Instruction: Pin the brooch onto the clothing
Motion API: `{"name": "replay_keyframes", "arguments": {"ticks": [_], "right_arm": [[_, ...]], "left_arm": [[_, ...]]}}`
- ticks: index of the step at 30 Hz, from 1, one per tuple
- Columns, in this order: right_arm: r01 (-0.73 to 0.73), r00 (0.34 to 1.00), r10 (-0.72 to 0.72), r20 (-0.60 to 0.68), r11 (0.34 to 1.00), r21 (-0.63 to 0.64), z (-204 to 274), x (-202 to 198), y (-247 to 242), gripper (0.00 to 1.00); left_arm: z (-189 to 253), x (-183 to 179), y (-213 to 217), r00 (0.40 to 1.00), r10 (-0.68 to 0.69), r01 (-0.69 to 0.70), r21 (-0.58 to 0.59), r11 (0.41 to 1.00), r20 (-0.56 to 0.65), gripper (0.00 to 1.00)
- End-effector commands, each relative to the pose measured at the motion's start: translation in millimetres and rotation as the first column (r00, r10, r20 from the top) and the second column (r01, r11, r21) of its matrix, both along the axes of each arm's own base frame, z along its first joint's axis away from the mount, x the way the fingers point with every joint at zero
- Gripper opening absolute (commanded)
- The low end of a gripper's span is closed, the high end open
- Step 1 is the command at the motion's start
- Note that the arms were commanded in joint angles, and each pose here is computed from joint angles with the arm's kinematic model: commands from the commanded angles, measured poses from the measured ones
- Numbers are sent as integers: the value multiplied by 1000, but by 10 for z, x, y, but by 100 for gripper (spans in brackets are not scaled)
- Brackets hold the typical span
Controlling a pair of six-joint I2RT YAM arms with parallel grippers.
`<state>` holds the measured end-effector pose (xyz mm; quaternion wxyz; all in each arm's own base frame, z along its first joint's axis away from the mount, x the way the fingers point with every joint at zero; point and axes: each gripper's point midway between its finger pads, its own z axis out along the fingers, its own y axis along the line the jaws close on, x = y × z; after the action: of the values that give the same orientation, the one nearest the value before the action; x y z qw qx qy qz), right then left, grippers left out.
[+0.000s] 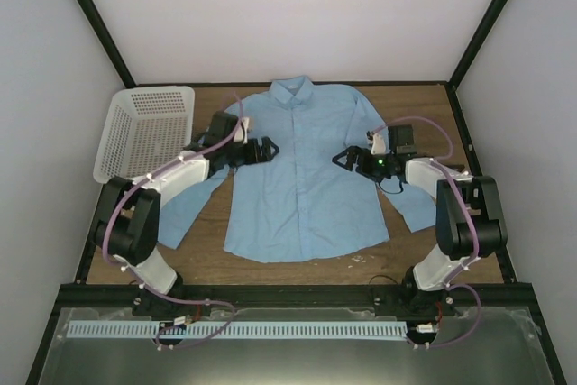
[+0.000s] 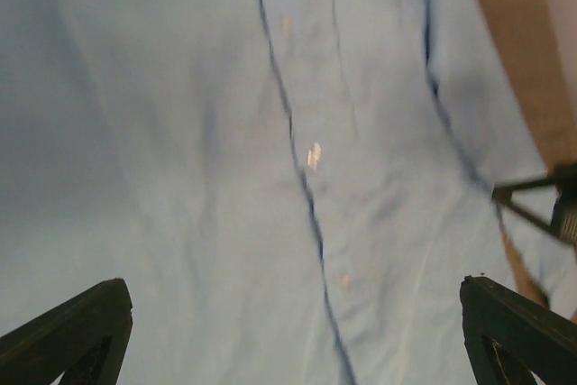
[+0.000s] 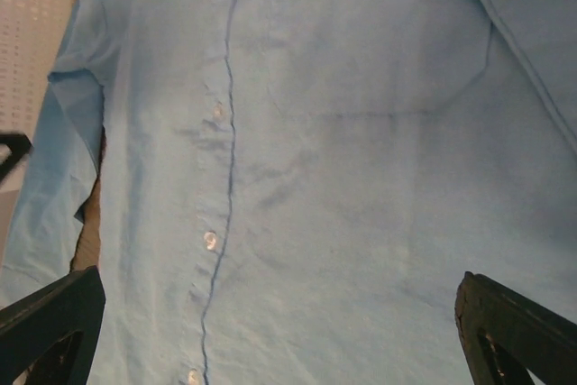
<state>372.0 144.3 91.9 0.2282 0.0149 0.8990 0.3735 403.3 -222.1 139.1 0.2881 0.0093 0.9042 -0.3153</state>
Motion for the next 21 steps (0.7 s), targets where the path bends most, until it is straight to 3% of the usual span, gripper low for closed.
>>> {"name": "replay_keyframes", "arguments": {"ticks": [1,8,12,21], "right_arm": [[12,1000,-13,-15,999,-33,-143,-111,-44,100],[134,984,-145,-101,985,-109,-565,-418,-386,100],[177,976,-194,-95,971,-162,-607,-571,-552,100],[39,999,-39,8,999,-21,11,-675,-186,100]], "left_arm": [[-431,-460,-94,993,-46,44,-20,999,-106,100],[-1060,-1063,312,973,64,-52,63,997,-223,100],[-1206,-1354,511,963,102,-77,107,991,-248,100],[-719,-1500,450,984,42,-35,42,998,-174,100]]}}
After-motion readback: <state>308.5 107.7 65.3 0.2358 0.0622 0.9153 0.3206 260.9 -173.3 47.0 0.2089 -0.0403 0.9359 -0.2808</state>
